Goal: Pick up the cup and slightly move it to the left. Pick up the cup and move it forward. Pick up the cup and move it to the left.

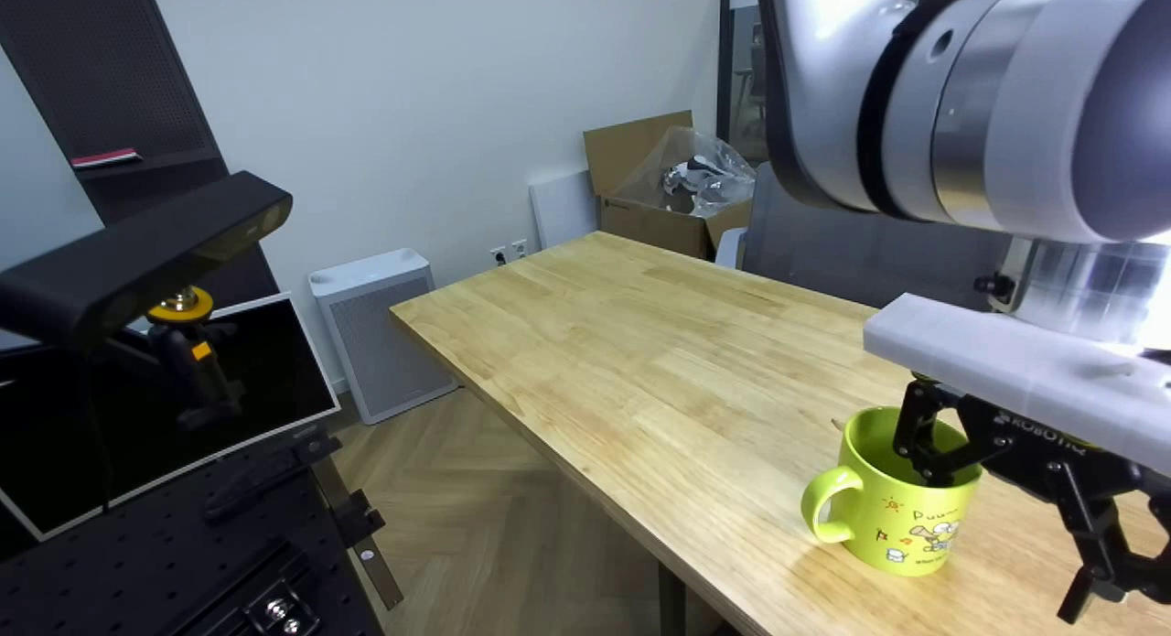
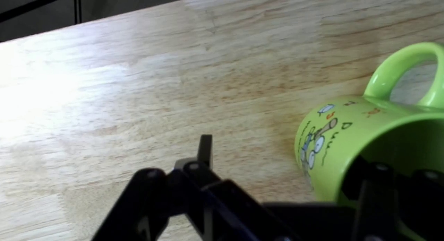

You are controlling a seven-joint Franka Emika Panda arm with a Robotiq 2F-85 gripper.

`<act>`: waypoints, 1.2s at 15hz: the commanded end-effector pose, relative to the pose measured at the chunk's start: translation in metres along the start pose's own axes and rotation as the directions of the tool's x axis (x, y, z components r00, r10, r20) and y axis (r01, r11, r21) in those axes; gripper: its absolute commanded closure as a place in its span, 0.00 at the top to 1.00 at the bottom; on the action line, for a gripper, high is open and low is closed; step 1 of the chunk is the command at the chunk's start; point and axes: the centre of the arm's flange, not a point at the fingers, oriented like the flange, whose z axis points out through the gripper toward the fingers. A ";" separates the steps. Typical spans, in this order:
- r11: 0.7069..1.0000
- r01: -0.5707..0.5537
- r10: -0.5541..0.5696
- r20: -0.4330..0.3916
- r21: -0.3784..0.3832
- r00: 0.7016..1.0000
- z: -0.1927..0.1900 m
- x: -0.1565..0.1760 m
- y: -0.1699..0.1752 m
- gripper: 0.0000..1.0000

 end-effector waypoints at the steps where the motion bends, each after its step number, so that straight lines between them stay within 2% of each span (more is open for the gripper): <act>1: 1.000 -0.023 0.023 0.010 -0.021 1.000 0.008 0.010 0.000 0.53; 8: 0.998 -0.045 0.047 0.037 -0.048 0.998 0.015 0.010 0.004 0.05; 9: 0.997 -0.051 0.053 0.035 -0.050 0.998 0.012 0.012 0.003 0.01; 18: 0.996 -0.061 0.062 0.000 -0.059 0.998 -0.019 0.031 -0.005 0.02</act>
